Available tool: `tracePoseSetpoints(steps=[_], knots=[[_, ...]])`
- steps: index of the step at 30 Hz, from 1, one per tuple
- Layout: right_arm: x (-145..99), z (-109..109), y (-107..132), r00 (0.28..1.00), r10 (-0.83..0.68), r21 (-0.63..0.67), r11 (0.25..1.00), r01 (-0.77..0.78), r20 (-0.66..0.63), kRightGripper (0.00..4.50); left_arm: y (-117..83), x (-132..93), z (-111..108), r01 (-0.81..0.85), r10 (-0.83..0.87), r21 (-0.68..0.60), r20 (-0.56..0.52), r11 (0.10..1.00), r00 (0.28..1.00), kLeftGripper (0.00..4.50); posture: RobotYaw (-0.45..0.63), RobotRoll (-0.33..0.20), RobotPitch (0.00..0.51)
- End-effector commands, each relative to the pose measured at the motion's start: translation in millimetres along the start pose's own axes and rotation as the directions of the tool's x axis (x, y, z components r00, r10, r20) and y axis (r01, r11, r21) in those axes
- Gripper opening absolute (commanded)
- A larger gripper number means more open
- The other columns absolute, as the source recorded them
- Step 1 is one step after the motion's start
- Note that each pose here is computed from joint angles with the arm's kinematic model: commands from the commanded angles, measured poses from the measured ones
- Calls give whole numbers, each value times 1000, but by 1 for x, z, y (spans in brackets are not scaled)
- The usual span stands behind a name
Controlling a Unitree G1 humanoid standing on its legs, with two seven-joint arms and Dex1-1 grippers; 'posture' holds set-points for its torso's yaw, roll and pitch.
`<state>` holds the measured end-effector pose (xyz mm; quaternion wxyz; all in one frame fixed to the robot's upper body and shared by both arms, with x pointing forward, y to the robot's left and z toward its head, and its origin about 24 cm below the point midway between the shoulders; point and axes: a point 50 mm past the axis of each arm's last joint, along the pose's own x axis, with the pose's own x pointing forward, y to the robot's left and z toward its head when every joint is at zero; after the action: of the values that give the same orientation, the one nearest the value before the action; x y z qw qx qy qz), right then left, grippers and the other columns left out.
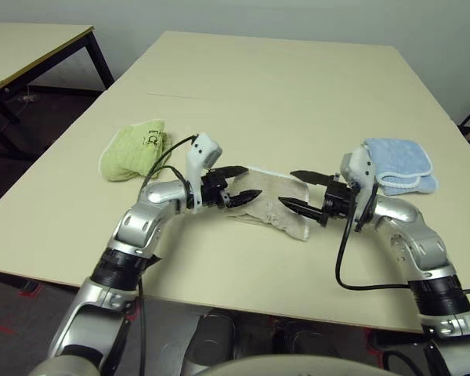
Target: Fold the towel and set it aside.
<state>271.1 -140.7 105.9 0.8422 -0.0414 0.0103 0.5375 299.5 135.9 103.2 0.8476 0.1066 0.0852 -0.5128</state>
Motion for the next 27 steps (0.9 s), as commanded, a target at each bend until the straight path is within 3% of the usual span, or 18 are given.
tracePoseSetpoints(steps=[1, 4, 11, 15, 18, 22, 27], knots=[[6, -8, 2, 1000, 2, -2, 1000, -2, -20, 1183, -1, 2, -11, 1, -2, -19, -31, 1000, 1000, 996, 149, 0, 83], [12, -11, 3, 1000, 7, -2, 1000, -8, -29, 16, -1, 2, -15, -6, 4, -28, -43, 1000, 999, 0, 151, 0, 82], [17, -27, 3, 997, 7, 25, 1000, -5, -82, 16, -3, 2, -24, -16, 11, -58, -74, 998, 997, 0, 158, 0, 85], [7, -66, 6, 961, 2, 72, 997, 19, -278, 16, -6, 1, -46, -33, 22, -77, -145, 996, 989, 0, 158, 0, 85], [5, -77, 6, 950, -12, 74, 997, 37, -312, 16, -9, 1, -55, -38, 23, -87, -167, 995, 986, 0, 156, 0, 86], [11, -62, 5, 979, 0, 118, 993, 24, -203, 16, -7, 0, -46, -32, 22, -78, -126, 996, 992, 0, 153, 0, 85], [10, -16, -19, 996, -79, 163, 984, 72, 41, 16, 3, 0, -3, -29, 30, -60, 17, 998, 999, 0, 148, 0, 87]])
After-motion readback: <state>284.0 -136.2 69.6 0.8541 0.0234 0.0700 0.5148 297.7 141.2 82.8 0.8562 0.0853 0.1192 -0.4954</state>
